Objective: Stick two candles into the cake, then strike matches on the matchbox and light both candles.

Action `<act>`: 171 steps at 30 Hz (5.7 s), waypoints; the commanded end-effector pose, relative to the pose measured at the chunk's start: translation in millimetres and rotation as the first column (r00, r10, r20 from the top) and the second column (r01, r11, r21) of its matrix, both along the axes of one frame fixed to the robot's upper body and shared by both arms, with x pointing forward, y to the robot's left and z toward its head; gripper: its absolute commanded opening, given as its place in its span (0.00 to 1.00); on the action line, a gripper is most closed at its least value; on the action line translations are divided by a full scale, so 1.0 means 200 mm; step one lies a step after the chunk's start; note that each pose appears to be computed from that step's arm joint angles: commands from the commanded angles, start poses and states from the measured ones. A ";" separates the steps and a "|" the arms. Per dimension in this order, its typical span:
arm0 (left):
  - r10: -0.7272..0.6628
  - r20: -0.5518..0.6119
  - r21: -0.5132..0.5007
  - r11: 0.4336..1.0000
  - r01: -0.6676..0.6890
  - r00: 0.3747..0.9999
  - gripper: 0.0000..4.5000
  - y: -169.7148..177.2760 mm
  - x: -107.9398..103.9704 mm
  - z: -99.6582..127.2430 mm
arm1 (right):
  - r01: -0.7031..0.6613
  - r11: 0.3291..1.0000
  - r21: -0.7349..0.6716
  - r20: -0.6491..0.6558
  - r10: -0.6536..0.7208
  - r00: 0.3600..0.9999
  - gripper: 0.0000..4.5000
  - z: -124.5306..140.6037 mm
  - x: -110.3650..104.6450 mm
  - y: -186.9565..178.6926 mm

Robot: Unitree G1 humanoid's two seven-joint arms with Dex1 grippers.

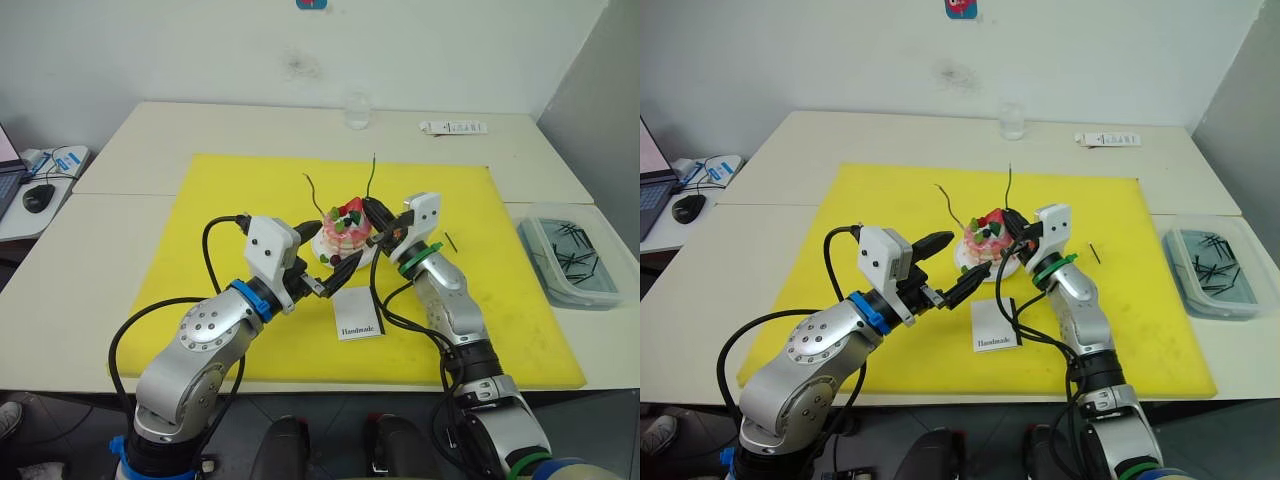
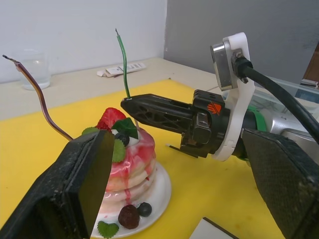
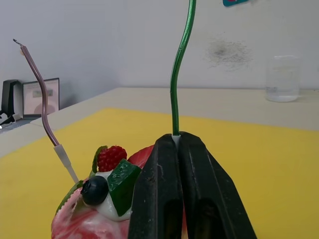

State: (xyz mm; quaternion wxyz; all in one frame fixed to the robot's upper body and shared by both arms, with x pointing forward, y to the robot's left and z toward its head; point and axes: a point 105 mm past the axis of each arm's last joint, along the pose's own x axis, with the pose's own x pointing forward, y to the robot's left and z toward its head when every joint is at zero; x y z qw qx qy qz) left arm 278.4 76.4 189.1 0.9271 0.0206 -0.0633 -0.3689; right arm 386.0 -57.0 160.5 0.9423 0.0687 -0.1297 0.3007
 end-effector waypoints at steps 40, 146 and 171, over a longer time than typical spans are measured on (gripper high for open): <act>-0.013 0.058 -0.026 1.000 0.014 0.998 1.00 -0.03 0.00 0.07 | -0.002 1.000 -0.016 0.039 0.002 0.999 0.30 0.04 -0.06 -0.04; -0.417 -0.887 -0.443 0.889 -0.115 0.197 1.00 -0.15 -0.09 -0.49 | -0.485 0.714 -0.506 -0.400 0.304 0.865 0.01 -0.27 -0.57 -0.06; -0.353 -0.904 -0.399 0.899 -0.182 0.241 0.01 -0.06 -0.06 -0.49 | -0.194 0.859 -0.473 -0.280 0.062 0.958 0.00 -0.18 -0.43 -0.26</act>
